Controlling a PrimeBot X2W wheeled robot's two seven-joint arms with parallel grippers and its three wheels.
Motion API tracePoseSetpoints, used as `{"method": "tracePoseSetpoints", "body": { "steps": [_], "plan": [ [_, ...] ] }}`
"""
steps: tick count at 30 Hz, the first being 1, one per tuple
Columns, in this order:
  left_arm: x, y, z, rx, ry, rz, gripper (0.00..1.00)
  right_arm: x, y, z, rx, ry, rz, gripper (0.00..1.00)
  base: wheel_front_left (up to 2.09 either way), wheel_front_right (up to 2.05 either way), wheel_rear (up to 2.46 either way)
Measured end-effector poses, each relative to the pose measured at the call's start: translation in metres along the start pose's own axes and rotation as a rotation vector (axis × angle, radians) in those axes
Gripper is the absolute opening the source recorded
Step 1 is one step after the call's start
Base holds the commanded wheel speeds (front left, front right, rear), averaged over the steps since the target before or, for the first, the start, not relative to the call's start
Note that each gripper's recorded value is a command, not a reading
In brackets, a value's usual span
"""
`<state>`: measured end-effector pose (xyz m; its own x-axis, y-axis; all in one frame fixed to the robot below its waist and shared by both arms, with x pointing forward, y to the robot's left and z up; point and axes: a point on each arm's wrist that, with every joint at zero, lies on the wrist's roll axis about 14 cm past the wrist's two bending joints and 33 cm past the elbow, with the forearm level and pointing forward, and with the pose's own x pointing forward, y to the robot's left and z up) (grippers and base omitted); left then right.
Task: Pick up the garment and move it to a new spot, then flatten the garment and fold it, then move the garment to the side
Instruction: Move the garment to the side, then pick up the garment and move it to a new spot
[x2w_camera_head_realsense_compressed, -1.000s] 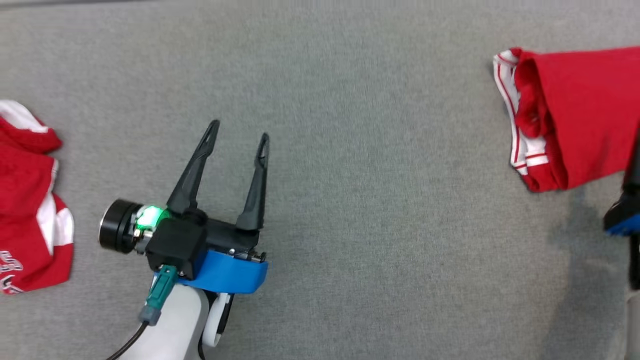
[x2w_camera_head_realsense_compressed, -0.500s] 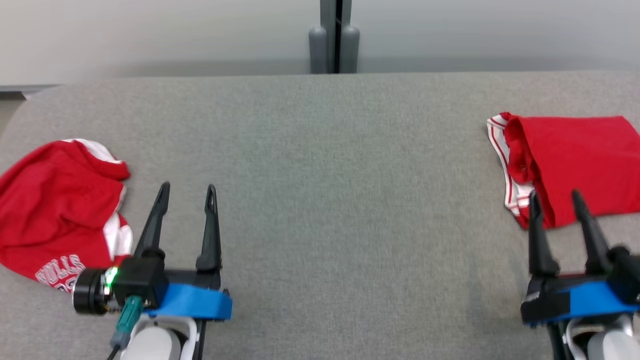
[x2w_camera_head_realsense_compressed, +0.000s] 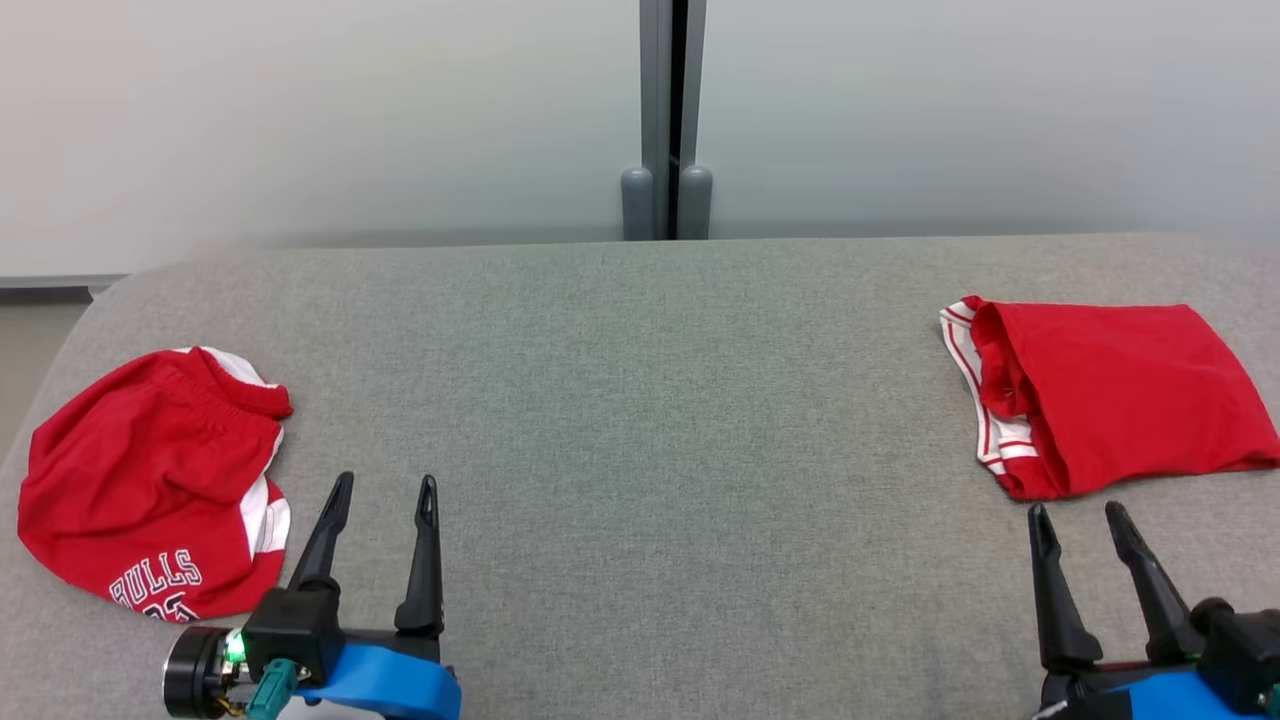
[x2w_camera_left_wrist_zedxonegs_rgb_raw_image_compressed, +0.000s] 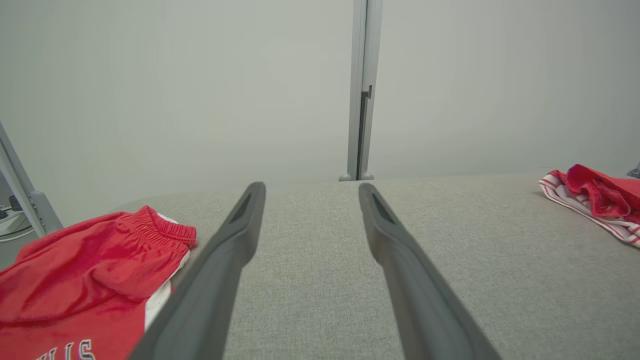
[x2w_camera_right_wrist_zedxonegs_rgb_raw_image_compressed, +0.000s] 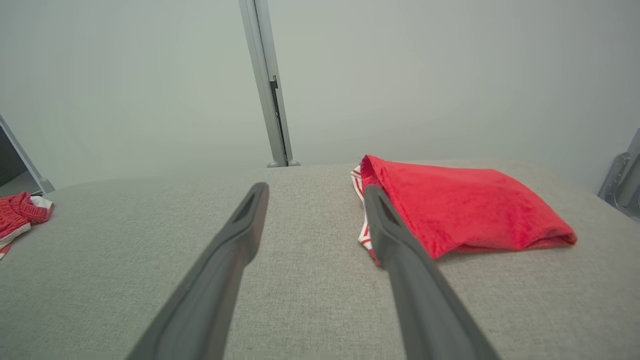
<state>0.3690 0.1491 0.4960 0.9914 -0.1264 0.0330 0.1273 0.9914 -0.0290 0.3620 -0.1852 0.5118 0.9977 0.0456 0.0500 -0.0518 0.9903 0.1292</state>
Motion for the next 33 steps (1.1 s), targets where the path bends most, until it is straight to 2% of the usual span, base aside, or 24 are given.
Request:
{"method": "tracePoseSetpoints", "body": {
  "steps": [7,25,33],
  "plan": [
    [-0.006,-0.001,-0.010,-0.007,0.039,0.003,1.00,-0.013,-0.004,0.000,-0.002,0.008,-0.013,1.00,0.00,0.00,0.00],
    [-0.004,0.004,-0.017,-0.008,0.061,0.017,1.00,-0.011,-0.006,-0.006,0.000,0.018,-0.018,1.00,0.00,0.00,0.00],
    [-0.011,0.034,-0.001,0.000,0.013,0.125,1.00,0.013,0.028,-0.004,-0.002,0.006,0.092,1.00,0.00,0.00,0.00]
  ]
}}
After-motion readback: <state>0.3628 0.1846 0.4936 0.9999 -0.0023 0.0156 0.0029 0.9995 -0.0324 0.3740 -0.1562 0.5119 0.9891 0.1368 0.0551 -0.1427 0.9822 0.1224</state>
